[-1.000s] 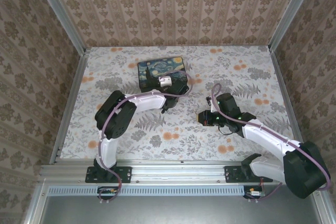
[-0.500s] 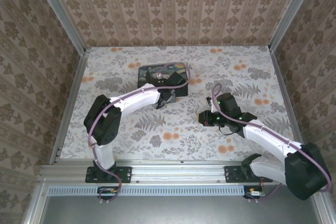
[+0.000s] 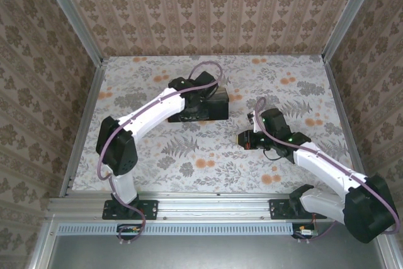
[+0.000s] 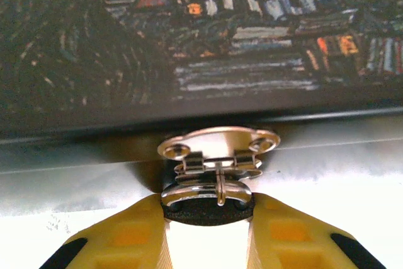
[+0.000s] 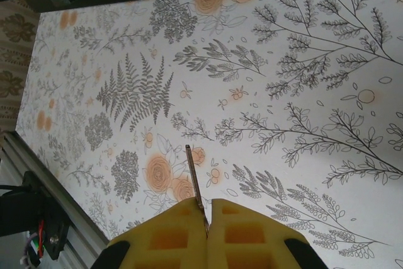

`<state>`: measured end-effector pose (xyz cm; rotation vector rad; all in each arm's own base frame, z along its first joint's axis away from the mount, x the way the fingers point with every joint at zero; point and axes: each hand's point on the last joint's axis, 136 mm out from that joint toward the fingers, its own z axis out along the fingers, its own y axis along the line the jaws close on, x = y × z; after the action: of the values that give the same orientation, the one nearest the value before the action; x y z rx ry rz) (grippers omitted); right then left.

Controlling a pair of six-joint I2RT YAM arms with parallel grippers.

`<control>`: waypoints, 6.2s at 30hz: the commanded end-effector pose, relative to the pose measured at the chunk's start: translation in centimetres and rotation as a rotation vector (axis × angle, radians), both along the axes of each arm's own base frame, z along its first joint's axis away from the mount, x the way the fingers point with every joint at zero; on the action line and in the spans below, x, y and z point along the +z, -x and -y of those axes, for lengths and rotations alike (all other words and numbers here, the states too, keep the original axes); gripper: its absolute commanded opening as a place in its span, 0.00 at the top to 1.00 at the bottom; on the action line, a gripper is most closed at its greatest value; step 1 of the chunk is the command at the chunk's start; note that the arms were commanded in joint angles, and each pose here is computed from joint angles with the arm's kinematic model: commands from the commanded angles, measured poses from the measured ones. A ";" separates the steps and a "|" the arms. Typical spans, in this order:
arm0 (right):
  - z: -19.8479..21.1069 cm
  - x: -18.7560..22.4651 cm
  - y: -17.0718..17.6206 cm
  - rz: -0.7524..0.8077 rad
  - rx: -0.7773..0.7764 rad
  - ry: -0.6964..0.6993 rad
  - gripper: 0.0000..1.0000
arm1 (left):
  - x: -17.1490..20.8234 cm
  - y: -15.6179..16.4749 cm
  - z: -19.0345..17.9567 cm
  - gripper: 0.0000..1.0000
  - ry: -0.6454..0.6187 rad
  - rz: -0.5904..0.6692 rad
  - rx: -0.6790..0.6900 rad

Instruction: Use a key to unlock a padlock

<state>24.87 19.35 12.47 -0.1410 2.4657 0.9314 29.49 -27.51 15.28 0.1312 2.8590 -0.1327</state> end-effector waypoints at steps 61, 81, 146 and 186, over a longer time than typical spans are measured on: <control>0.5 3.6 3.7 0.020 0.031 -0.073 1.00 | 11.5 -0.2 5.8 0.33 0.058 0.423 -1.021; -0.1 6.0 4.0 0.006 -0.020 -0.071 1.00 | 11.1 5.1 3.6 0.22 0.477 0.775 -1.797; -2.5 6.2 3.2 0.012 0.109 -0.030 1.00 | 2.1 2.7 7.7 0.71 0.289 0.304 -1.925; -2.7 8.4 -0.9 0.040 0.191 -0.104 0.98 | 5.8 2.0 7.0 0.37 0.364 0.428 -1.851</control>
<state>25.29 21.60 19.19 -0.3080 2.4460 1.0969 28.66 -34.62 20.25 2.1560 1.4113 -0.7373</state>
